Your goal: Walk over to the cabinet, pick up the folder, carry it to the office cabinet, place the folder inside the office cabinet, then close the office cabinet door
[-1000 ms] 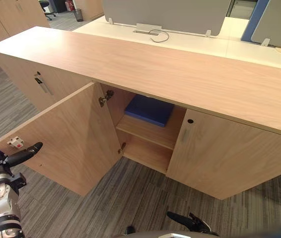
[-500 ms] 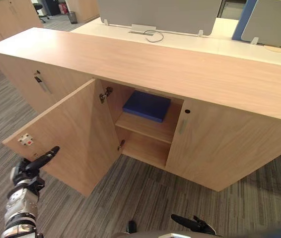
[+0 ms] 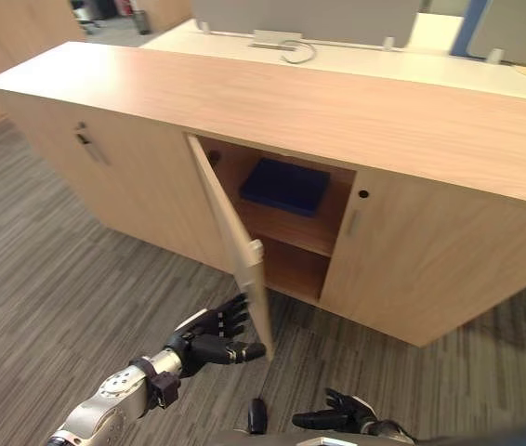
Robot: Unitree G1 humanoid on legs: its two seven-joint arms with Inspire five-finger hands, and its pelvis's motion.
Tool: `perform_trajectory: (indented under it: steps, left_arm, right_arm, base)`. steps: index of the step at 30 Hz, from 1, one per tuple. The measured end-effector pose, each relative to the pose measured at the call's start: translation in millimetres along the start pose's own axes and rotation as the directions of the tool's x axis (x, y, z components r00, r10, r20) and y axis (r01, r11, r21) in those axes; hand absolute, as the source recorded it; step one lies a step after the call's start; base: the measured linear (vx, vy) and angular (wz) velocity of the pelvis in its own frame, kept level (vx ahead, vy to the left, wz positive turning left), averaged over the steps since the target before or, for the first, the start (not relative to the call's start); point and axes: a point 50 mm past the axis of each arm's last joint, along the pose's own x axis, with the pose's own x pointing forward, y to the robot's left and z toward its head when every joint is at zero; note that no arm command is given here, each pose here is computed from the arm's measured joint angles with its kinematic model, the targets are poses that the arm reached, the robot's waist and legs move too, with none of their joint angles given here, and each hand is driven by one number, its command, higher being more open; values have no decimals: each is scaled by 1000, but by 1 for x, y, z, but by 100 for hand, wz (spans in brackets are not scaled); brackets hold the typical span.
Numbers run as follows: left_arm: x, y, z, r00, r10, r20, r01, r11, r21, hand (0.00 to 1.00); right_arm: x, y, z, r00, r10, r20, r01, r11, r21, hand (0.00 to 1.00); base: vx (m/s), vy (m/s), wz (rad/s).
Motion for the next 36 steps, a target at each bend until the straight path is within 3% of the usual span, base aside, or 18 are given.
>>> perform_trajectory:
  steps: [3, 11, 16, 20, 23, 25, 27, 28, 32, 36]
  left_arm:
    - [1, -22, 17, 983, -184, 30, 182, 982, 58, 100]
    - [-4, -22, 14, 983, -184, 19, 182, 981, 59, 100]
    - [19, -38, -20, 985, -133, 110, 142, 986, -84, 100]
    - [45, -25, -75, 993, 110, 38, -95, 955, -280, 100]
    - [39, -1, -120, 929, 336, -156, -370, 847, -382, 100]
    - [19, 15, -144, 825, 484, -292, -562, 754, -339, 100]
    - [4, 26, -154, 744, 571, -348, -667, 672, -323, 100]
    - [-8, 31, -164, 653, 637, -410, -756, 580, -304, 100]
    - [-35, 37, -176, 499, 731, -465, -861, 356, -365, 100]
    - [-39, 32, -182, 439, 757, -484, -869, 222, -441, 100]
  right_arm:
    - [0, 1, 1, 1000, 18, 0, -18, 999, -37, 100]
    - [0, 2, 0, 999, 41, -8, -42, 997, -71, 100]
    - [-1, -1, -4, 999, 22, -24, -23, 997, -73, 100]
    - [2, 2, 1, 1000, 10, -13, -11, 998, -63, 100]
    - [3, 5, 7, 1000, 3, 15, -3, 1000, 2, 100]
    - [3, 3, 6, 999, -21, 24, 20, 998, 57, 100]
    - [3, 1, 5, 999, -39, 24, 37, 996, 84, 100]
    - [3, 2, 5, 999, -46, 24, 44, 994, 99, 100]
    - [3, -1, 7, 997, -70, 22, 67, 989, 128, 100]
    - [5, 1, 11, 997, -74, 27, 70, 990, 124, 100]
  base:
    - [121, -42, -2]
    - [42, -56, 6]
    - [-17, -21, -6]
    - [-75, 9, -21]
    - [-112, 6, -21]
    - [-53, 12, -6]
    - [1, 9, -12]
    - [26, 2, -26]
    - [59, -18, -39]
    - [53, 12, -64]
